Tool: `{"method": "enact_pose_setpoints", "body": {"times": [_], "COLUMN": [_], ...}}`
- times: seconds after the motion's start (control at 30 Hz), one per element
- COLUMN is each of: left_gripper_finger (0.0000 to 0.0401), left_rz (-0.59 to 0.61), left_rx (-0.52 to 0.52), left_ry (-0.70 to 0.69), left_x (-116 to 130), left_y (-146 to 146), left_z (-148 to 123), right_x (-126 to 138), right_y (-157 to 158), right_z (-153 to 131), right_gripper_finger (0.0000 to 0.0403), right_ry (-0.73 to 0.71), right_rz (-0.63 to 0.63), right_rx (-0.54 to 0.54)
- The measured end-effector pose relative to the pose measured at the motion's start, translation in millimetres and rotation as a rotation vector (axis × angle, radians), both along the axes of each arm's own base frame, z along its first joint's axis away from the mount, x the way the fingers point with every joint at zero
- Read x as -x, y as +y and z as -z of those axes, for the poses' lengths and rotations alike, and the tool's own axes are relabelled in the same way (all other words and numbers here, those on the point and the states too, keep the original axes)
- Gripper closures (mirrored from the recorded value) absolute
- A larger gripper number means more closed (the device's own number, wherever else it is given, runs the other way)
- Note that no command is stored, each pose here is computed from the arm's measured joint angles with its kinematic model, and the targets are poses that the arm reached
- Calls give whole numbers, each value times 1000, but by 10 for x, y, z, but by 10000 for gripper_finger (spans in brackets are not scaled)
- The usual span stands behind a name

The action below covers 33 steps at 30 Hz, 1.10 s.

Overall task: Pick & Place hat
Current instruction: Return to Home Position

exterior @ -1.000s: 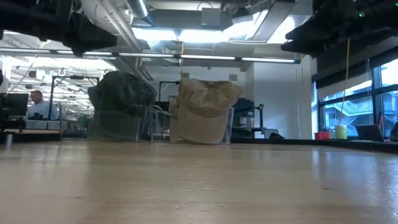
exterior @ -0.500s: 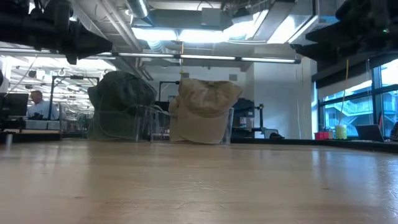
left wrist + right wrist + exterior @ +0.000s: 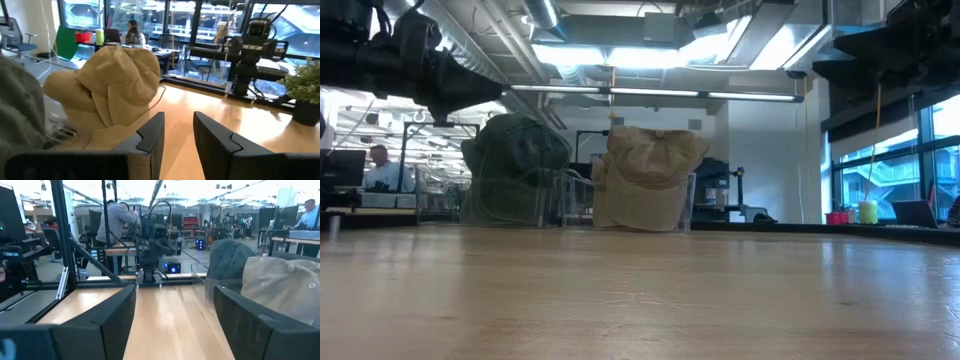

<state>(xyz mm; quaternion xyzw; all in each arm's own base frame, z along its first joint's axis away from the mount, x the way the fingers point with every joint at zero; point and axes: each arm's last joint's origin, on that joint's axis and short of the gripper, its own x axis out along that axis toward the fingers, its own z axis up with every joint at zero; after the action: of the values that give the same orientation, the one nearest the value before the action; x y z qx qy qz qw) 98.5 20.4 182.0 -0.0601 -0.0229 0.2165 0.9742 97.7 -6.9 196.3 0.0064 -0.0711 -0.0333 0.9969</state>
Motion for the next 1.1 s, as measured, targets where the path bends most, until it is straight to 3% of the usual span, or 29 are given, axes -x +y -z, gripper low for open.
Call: {"method": "enact_pose_setpoints", "body": {"times": [0.5,0.93,1.1], "left_gripper_finger": [303,303,303], "left_rz": [-3,20,20], "left_rx": [29,39,31], "left_ry": [59,59,65], "left_x": [-1,-30,-31], "left_y": [8,5,5], "left_z": [79,197,199], "right_x": [65,66,13], "right_y": [22,-6,-15], "right_z": [-17,-16,190], "right_gripper_finger": [136,136,136], "right_ry": [-36,-36,15], "right_rz": [-58,34,52], "right_rx": [12,-5,-17]}}
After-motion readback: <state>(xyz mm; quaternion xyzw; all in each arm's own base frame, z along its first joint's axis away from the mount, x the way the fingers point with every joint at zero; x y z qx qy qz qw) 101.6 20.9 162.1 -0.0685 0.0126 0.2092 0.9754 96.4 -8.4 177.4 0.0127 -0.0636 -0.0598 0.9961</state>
